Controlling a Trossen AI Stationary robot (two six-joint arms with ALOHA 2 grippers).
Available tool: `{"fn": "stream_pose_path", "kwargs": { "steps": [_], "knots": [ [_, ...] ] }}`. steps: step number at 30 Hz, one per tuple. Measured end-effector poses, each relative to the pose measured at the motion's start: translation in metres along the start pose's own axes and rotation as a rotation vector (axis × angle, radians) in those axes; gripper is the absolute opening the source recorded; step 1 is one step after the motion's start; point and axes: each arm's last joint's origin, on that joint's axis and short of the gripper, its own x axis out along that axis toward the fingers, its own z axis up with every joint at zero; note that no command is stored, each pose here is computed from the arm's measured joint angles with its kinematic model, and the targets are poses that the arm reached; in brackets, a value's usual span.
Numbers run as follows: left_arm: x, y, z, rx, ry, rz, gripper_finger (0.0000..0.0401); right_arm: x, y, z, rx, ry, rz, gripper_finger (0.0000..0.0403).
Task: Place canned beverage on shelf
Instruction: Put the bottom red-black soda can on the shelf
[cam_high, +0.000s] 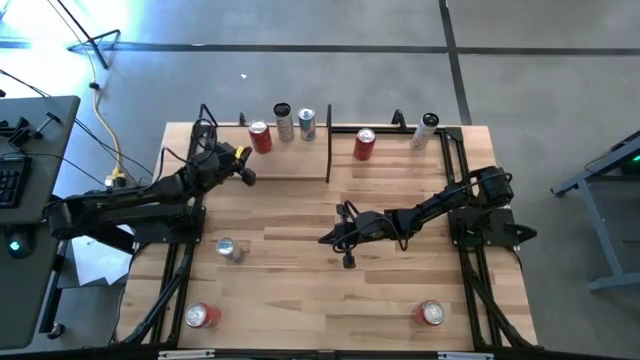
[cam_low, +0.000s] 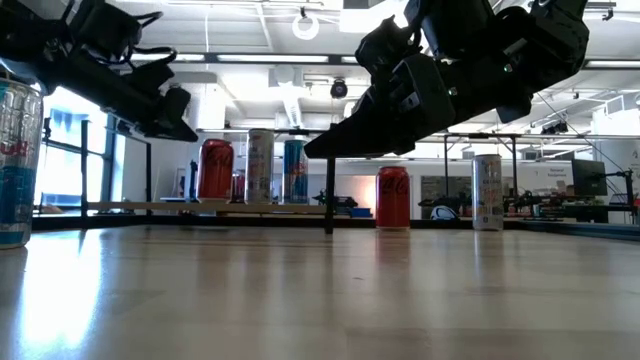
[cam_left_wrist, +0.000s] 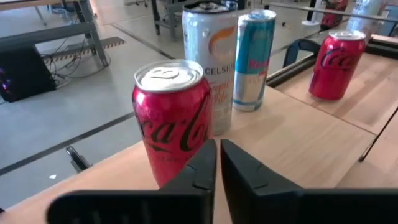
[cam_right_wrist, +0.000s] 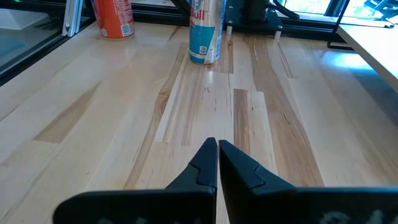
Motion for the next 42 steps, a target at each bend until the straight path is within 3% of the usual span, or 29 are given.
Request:
{"fn": "stream_pose_path", "kwargs": {
  "steps": [10, 26, 38, 42],
  "knots": [
    [0.01, -0.008, -0.006, 0.05, 0.029, -0.117, 0.0001, 0.0, 0.0, 0.0, 0.0, 0.0, 0.0, 0.0],
    [0.042, 0.002, -0.016, 0.053, 0.042, 0.001, 0.0, 0.0, 0.0, 0.0, -0.001, 0.0, 0.0, 0.0],
    [0.06, 0.014, -0.012, 0.034, 0.012, 0.046, 0.0, 0.0, 0.0, 0.0, -0.002, 0.0, -0.001, 0.0],
    [0.069, 0.014, -0.008, 0.039, 0.021, 0.015, 0.0, 0.0, -0.001, 0.0, -0.001, -0.001, -0.003, 0.0]
  ]
}}
